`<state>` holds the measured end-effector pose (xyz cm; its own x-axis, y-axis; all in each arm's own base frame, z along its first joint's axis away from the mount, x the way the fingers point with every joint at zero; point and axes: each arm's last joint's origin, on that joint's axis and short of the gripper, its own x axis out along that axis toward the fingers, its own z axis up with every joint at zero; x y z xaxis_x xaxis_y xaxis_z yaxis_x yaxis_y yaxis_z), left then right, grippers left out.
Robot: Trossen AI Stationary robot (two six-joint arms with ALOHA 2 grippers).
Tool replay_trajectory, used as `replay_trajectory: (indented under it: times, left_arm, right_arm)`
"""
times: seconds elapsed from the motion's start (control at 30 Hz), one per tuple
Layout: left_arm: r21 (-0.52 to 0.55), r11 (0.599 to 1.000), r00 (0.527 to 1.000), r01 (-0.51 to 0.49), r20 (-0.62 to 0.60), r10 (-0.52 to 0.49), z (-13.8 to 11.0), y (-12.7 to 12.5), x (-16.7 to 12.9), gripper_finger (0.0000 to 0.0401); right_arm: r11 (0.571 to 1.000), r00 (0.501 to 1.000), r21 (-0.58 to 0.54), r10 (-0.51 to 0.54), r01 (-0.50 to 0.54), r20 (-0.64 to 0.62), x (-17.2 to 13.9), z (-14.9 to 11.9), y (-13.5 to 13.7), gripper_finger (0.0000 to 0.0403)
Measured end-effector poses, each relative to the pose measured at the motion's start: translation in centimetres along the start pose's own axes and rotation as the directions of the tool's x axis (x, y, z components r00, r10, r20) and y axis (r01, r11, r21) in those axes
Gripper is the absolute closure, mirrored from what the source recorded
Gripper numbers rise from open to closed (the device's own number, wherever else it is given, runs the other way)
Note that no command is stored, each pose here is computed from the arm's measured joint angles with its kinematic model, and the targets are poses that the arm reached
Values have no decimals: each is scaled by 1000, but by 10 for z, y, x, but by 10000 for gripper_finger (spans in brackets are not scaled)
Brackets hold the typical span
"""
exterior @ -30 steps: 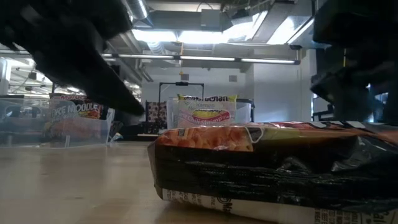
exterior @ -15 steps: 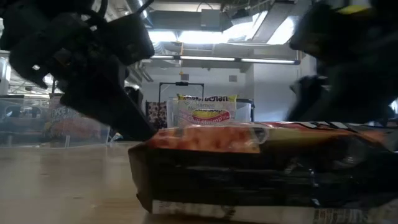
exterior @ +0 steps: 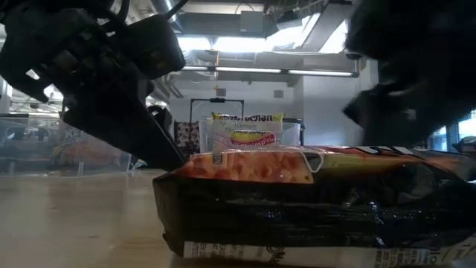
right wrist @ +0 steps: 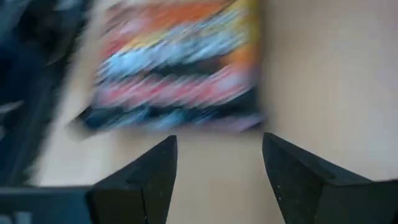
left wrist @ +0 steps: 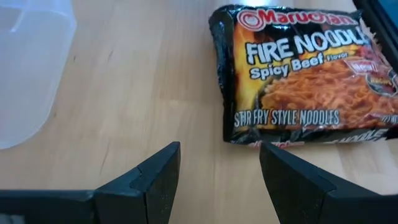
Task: Sort Maruchan noodles
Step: Put the black noodle pack into the left transparent bin
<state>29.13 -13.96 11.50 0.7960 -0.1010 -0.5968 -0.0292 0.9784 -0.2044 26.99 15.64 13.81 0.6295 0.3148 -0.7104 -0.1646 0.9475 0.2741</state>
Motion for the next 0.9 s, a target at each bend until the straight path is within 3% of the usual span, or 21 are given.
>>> replay_trajectory:
  times: [0.1,0.3,0.67,0.8,0.9]
  left_arm:
    - [-1,1000,999,2,35,-2,3,0,0,187]
    - [-6,1000,997,-7,73,8,9,3,1,187]
    - [-3,1000,999,10,49,-10,3,-3,0,187]
    - [3,1000,999,19,47,-19,2,-7,-1,187]
    - [8,999,999,35,40,-36,1,-9,-2,187]
  right_arm:
    - [1000,998,-19,7,-6,56,5,-5,16,185]
    - [985,978,-41,-163,170,132,29,-20,15,185]
    - [910,877,124,-415,396,243,34,4,-36,185]
    - [927,909,122,-373,355,189,32,6,-45,185]
    - [970,960,121,-228,210,163,22,10,-31,185]
